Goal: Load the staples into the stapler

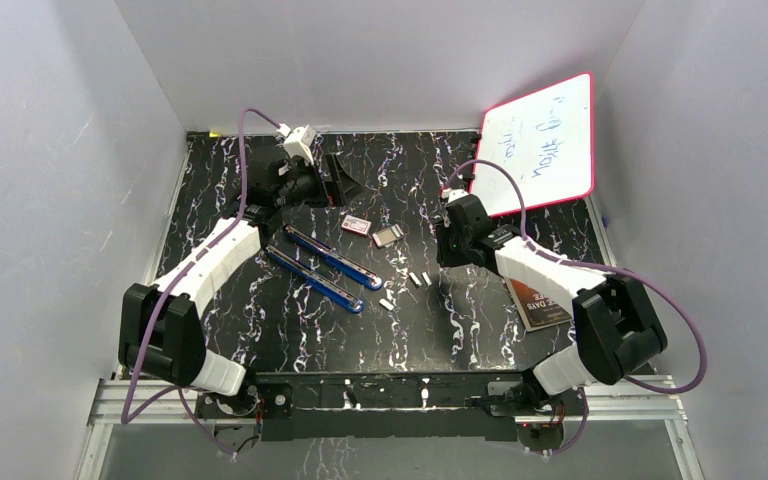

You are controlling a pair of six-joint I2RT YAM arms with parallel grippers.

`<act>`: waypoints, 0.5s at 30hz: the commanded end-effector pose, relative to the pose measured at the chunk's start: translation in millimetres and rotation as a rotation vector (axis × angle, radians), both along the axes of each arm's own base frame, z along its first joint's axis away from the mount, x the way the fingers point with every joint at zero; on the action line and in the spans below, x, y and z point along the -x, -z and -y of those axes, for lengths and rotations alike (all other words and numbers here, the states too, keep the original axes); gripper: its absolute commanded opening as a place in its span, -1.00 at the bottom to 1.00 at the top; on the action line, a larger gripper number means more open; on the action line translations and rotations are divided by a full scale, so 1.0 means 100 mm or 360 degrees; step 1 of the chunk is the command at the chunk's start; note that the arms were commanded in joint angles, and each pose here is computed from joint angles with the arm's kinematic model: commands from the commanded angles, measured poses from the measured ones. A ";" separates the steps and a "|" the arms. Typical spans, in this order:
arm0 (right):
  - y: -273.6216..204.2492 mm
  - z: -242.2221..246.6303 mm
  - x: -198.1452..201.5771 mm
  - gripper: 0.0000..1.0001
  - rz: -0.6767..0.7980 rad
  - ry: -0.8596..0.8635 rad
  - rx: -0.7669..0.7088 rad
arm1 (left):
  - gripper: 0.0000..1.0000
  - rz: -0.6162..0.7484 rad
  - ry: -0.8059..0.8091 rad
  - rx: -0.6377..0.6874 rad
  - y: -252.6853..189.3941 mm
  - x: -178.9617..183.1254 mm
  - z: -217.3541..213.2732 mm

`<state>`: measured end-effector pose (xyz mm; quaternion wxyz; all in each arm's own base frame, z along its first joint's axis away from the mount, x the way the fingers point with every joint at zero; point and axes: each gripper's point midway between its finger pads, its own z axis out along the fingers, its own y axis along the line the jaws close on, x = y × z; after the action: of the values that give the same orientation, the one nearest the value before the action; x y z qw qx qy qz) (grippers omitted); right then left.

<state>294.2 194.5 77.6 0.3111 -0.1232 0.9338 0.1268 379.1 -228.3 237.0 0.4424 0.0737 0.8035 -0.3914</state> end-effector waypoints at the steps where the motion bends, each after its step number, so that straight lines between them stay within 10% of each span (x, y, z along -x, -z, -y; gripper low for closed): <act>1: 0.12 -0.08 0.09 -0.30 -0.0081 -0.0074 0.0030 | 0.93 -0.0038 0.0063 -0.0005 0.04 0.04 0.05; 15: 0.37 -0.24 0.26 -0.35 -0.0179 -0.0207 0.0079 | 0.91 -0.0078 0.0059 -0.0027 0.13 0.03 0.04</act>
<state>266.4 211.4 38.5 0.2428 -0.1739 0.9469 0.1187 378.0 -229.6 212.2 0.4085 0.0691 0.8238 -0.3869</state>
